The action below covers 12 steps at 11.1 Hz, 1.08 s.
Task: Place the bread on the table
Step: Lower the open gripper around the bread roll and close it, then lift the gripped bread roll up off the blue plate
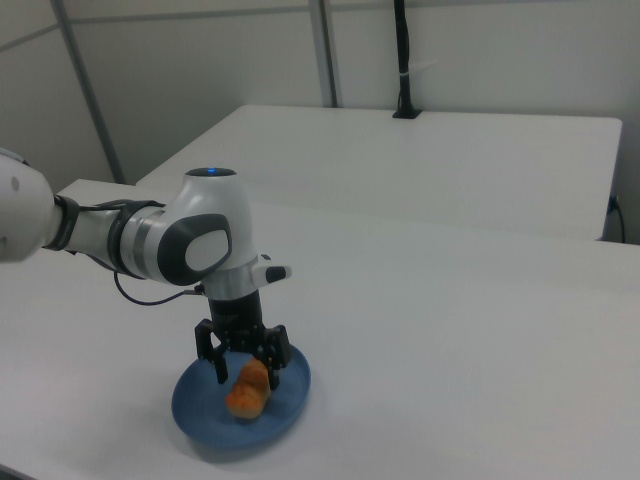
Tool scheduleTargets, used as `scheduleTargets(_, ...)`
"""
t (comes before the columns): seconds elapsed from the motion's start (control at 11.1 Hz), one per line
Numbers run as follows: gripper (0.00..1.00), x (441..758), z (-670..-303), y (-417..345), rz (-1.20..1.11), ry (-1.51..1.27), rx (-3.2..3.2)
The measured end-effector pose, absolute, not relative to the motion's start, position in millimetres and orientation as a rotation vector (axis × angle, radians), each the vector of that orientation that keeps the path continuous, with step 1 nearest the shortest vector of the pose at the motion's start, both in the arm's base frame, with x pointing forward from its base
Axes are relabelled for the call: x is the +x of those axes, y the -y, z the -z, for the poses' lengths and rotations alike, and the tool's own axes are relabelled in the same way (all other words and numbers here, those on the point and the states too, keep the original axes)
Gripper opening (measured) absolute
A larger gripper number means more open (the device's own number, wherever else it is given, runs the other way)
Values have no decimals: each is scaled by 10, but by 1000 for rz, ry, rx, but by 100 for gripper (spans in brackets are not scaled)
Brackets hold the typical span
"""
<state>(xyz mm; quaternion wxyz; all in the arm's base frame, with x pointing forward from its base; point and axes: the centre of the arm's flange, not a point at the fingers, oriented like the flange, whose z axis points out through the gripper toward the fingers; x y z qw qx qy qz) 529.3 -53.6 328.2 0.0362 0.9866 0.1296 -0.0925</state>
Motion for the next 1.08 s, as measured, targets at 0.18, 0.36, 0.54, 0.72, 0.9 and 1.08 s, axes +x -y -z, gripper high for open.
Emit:
scheduleTargets(0.18,96,5284,-3132,528,264,-405,3029)
scheduleTargets(0.36,85,5272,-3084,526,264,-407,3029)
scheduleTargets(0.54,65,5270,-3083,527,265,-406,3029)
scheduleTargets(0.72,45,5271,-3097,527,261,-406,3029)
scheduleTargets(0.9,37,5269,-3118,528,258,-406,3030)
scheduleTargets(1.08,37,5270,-3147,529,251,-405,3030)
